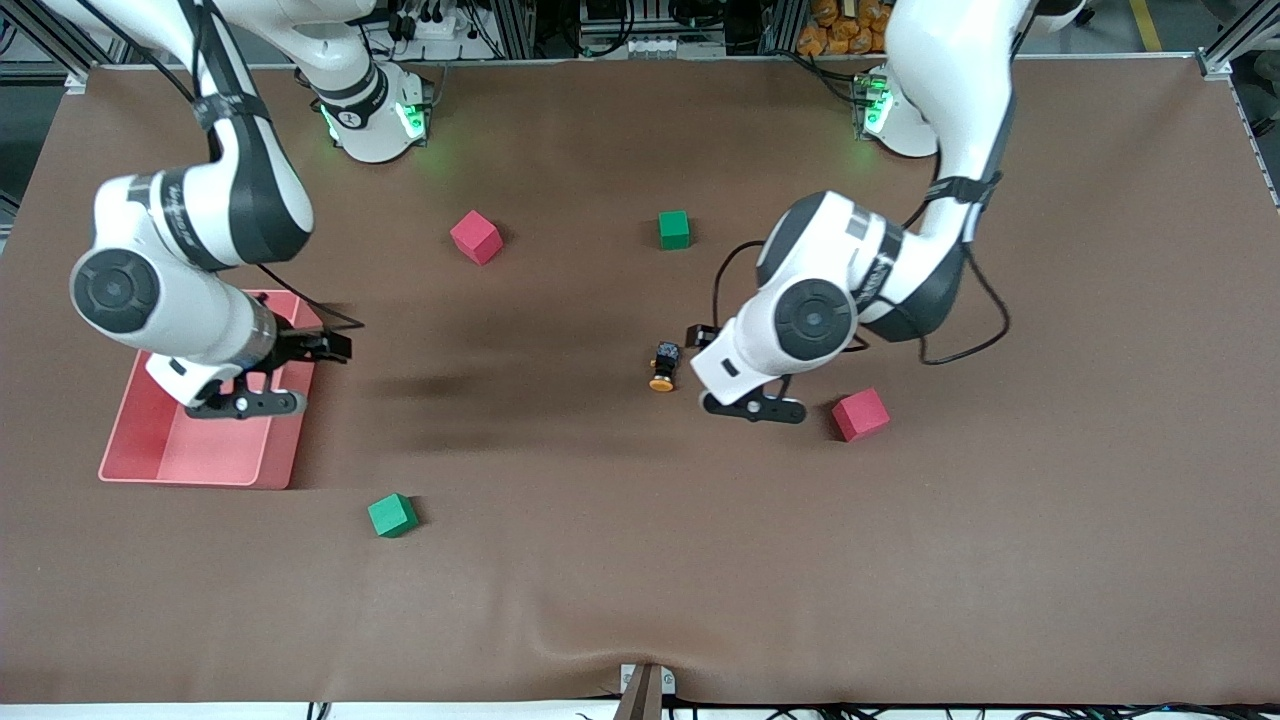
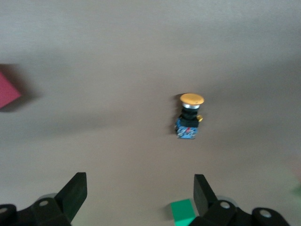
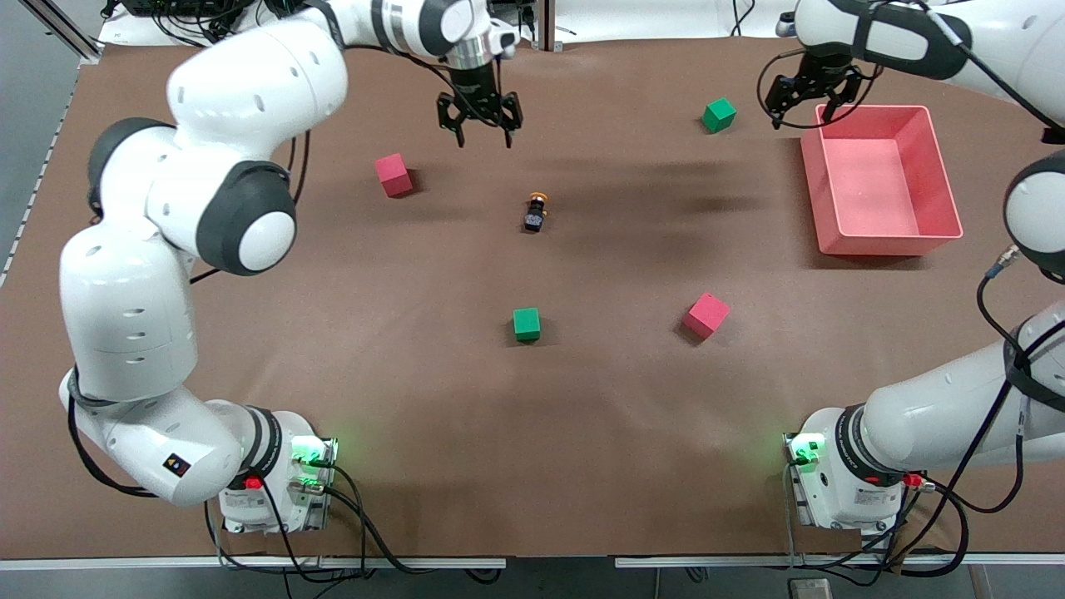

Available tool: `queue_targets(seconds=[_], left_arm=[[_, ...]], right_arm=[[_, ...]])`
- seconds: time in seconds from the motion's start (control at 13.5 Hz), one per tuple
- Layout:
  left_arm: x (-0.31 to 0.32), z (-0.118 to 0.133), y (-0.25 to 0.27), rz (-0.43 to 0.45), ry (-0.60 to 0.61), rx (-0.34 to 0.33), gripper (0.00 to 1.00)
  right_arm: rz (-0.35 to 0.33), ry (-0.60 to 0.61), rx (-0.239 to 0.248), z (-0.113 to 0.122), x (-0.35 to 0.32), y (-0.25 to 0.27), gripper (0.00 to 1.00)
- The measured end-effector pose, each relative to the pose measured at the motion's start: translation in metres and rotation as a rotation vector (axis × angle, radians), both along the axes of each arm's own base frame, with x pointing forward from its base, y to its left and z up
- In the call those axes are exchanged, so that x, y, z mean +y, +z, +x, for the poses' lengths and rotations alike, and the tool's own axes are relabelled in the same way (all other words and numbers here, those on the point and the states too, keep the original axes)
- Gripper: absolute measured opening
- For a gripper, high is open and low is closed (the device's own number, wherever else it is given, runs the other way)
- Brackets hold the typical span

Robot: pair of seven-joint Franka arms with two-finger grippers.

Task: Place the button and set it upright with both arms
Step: 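Grasp the button with the left gripper while the right gripper returns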

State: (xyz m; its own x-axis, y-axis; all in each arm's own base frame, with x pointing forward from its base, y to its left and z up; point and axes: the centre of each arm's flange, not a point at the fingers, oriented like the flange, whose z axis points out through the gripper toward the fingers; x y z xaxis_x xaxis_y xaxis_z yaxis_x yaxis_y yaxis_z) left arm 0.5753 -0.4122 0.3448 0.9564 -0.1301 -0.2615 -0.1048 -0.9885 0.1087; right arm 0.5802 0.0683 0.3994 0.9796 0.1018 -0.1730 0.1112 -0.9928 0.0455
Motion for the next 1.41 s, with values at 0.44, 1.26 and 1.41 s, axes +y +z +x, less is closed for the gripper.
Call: queue_targets(seconds=[0.44, 1.26, 1.41], left_arm=[[-0.077, -0.037, -0.074, 0.029, -0.031, -0.013, 1.00], [-0.082, -0.047, -0.140, 0.065, -0.079, 0.036, 1.00], [-0.081, -0.048, -0.150, 0.074, -0.079, 0.046, 1.00]], right_arm=[[0.003, 0.052, 0.001, -0.024, -0.035, 0.077, 1.00], [-0.003, -0.023, -0.075, -0.041, -0.065, 0.260, 1.00], [-0.003, -0.023, -0.079, -0.041, -0.065, 0.262, 1.00]])
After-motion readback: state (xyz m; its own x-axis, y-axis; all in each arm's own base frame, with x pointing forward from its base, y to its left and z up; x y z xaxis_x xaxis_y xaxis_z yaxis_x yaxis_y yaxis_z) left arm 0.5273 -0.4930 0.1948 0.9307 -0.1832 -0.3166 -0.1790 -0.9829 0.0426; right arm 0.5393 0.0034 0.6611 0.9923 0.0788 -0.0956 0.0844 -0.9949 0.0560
